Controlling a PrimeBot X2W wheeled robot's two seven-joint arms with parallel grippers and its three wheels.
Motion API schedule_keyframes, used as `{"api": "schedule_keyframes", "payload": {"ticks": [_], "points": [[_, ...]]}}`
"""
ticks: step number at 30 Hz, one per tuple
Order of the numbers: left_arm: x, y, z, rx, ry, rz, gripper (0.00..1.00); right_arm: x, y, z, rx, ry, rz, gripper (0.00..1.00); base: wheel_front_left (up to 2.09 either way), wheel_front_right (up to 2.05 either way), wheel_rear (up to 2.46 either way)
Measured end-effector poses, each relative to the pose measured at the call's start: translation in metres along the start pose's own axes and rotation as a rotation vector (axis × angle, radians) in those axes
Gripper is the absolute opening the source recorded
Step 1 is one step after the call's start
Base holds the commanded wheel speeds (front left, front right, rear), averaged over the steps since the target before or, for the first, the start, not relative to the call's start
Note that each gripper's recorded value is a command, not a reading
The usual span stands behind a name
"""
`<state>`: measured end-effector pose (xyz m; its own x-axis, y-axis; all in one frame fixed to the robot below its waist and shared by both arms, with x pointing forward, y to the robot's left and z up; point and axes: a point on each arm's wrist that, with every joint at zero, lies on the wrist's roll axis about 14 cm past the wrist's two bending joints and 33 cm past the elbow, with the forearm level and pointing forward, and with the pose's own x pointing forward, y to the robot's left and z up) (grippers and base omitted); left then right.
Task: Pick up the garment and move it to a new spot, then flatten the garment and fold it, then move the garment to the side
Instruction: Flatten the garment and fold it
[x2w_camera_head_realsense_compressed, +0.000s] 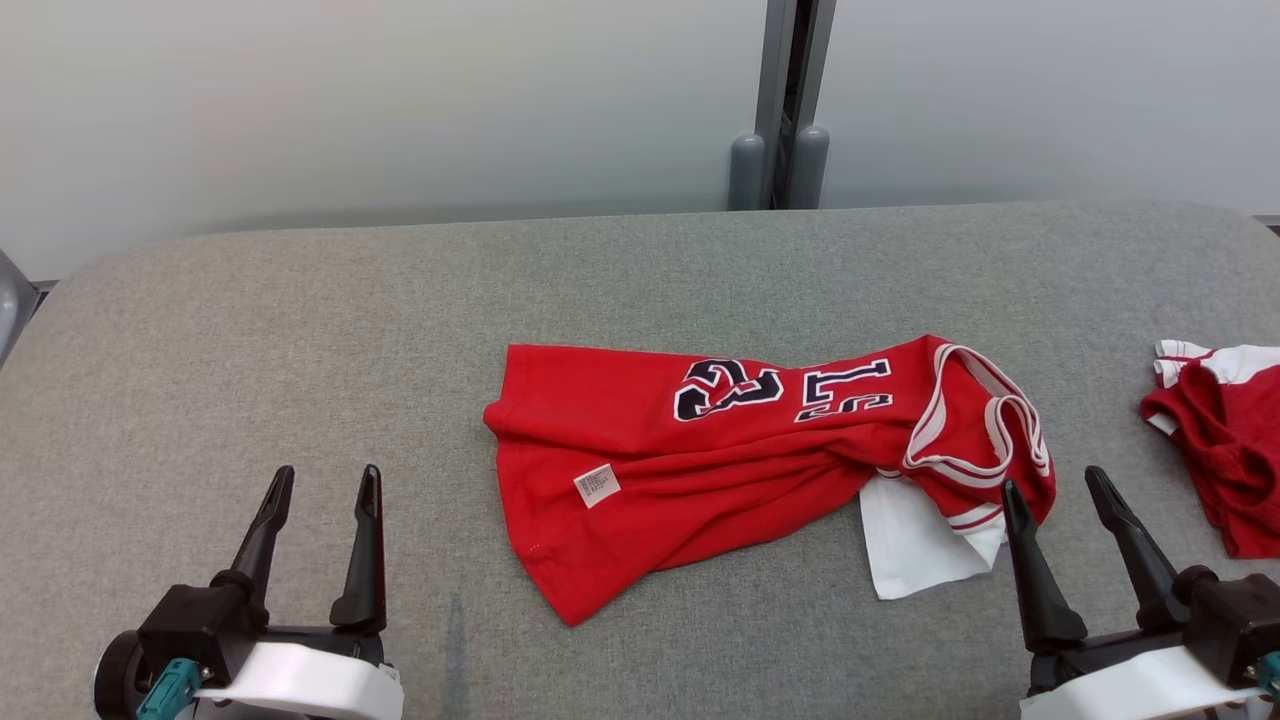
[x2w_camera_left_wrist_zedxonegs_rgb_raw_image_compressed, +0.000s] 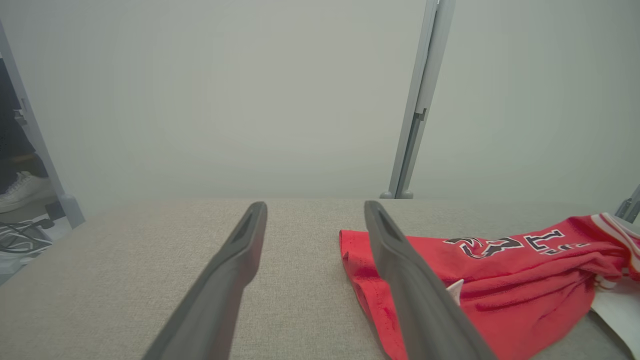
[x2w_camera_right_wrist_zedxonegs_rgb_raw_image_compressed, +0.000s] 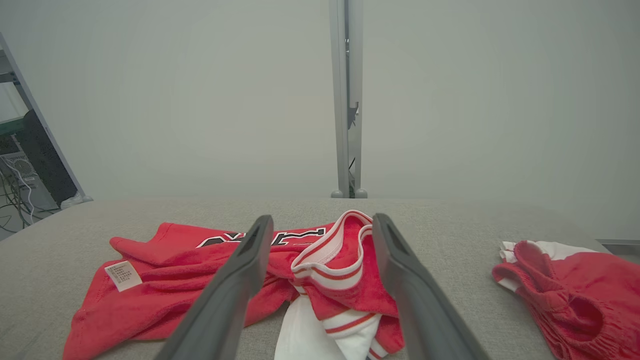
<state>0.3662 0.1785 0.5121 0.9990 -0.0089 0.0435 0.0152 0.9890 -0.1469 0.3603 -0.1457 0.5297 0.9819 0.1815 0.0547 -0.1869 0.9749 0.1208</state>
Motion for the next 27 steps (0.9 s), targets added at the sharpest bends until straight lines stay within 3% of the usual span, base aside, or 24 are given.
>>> {"api": "schedule_keyframes", "payload": {"ticks": [12,25,26,27], "points": [[0.005,0.001,-0.003,-0.004,0.004,0.004,1.0,0.014,-0.001,-0.007,-0.046,0.057,0.039,1.0,0.0,0.0,0.0],[0.02,0.002,-0.026,-0.033,0.043,0.021,1.0,0.047,0.002,-0.091,-0.281,0.423,0.271,1.0,0.0,0.0,0.0],[0.02,0.003,-0.028,-0.035,0.049,0.025,1.0,0.046,-0.001,-0.099,-0.303,0.46,0.277,0.5,0.0,0.0,0.0],[0.02,0.005,-0.031,-0.035,0.055,0.031,1.0,0.046,-0.002,-0.103,-0.313,0.477,0.284,0.45,0.0,0.0,0.0]]}}
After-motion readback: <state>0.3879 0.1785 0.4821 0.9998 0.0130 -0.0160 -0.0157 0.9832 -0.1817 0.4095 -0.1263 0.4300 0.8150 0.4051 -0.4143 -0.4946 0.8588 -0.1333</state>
